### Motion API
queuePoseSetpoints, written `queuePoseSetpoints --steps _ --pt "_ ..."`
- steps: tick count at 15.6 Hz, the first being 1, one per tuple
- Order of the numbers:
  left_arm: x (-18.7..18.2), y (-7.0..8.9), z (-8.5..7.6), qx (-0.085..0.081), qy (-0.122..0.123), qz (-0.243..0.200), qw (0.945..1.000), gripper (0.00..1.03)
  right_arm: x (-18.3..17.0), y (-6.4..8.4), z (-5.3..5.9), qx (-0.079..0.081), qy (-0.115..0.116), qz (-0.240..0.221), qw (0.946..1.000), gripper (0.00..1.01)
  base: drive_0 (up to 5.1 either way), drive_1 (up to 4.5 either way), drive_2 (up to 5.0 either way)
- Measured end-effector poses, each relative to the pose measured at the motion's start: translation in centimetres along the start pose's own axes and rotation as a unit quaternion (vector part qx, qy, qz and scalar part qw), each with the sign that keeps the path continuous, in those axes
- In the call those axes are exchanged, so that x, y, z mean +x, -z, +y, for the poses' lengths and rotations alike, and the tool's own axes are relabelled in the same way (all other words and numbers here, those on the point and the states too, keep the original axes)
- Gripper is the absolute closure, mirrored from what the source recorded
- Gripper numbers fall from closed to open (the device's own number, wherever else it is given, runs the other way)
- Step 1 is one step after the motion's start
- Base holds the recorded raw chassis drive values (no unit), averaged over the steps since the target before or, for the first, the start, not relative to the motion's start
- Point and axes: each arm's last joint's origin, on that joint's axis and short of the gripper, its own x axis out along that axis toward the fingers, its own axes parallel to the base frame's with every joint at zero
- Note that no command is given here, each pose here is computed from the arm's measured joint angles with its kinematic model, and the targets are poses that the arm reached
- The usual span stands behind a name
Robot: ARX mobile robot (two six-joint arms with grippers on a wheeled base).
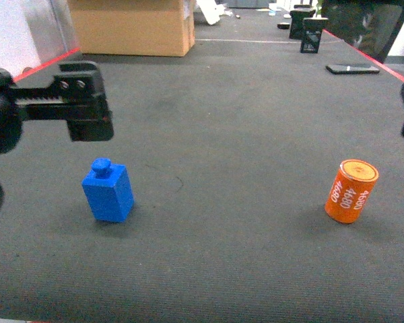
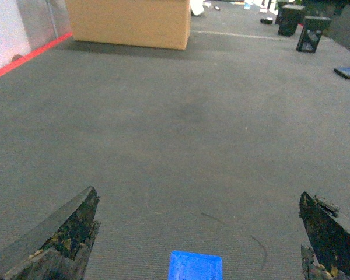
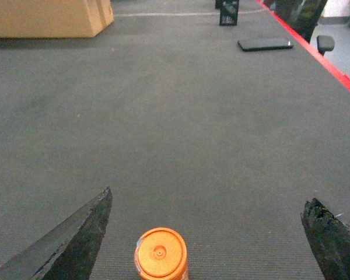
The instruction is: Sort blue parts and orange caps into right shelf containers
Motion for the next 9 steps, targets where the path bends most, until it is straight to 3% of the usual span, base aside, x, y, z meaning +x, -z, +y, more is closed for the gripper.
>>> queuePoseSetpoints --steps 6,9 --pt "3.8 2.9 -1.3 0.003 0.01 0.039 0.9992 0.05 4.6 2.7 1.0 -0.008 -0.007 0.058 0.9982 0.03 0.0 0.0 0.0" --pt "5.2 4.4 -1.0 0.006 0.004 0.056 0.9984 0.05 6.3 4.0 1.3 -0.012 -0.007 0.081 0.9966 0.03 0.0 0.0 0.0"
